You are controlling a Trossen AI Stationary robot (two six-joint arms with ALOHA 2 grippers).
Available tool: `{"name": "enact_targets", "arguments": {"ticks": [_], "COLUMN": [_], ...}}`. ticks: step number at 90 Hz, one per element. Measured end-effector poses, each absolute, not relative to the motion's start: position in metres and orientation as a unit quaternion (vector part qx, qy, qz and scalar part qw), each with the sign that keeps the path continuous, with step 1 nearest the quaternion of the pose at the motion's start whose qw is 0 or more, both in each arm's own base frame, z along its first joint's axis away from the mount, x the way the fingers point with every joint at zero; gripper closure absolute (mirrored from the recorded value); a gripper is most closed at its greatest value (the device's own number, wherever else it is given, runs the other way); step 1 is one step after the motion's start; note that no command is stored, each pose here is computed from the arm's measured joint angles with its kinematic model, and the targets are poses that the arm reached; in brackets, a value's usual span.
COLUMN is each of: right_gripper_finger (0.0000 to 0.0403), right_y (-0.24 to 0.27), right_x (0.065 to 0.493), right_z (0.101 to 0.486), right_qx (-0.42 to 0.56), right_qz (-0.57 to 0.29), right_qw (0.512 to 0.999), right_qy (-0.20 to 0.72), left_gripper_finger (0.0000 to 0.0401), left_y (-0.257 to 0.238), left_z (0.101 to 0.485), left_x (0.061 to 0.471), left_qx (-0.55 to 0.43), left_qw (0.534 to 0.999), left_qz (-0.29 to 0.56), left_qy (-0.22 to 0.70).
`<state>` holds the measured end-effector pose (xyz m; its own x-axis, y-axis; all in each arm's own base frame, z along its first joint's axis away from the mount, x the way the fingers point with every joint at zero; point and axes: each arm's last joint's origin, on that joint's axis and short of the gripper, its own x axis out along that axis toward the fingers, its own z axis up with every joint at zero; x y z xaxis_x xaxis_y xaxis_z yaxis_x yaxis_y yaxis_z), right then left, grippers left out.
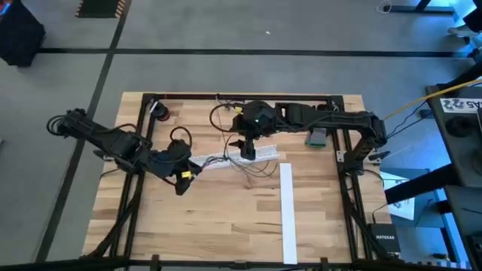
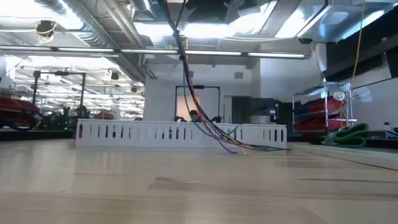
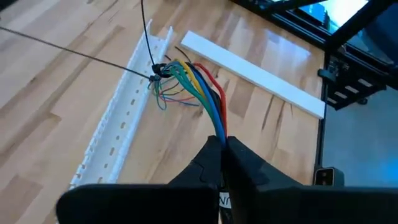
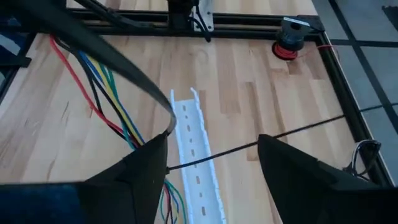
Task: Ziptie cables
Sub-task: Put the set of zip-tied cables in the cable duct
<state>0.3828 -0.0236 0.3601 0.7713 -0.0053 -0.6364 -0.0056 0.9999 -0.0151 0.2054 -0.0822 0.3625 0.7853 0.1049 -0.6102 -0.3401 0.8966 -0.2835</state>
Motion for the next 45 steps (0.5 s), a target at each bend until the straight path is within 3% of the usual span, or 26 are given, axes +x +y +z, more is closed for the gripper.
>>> {"name": "enact_targets", "arguments": {"ticks": [45], "right_gripper_finger": [0.0159], "right_y": [-0.0237], "right_x": [0.3833], "right_z": [0.3592], "right_qx": [-0.021], "right_qz": [0.005], "right_qw": [0.940], "right_qy": [0.339], "left_gripper_finger": [0.0401], "left_y": [-0.0788], "left_z": [0.3634], "left_x": [0.2072], "left_qx": [-0.185], "left_qw": [0.928], "left_qz": [0.130], "left_qy": [0.297]}}
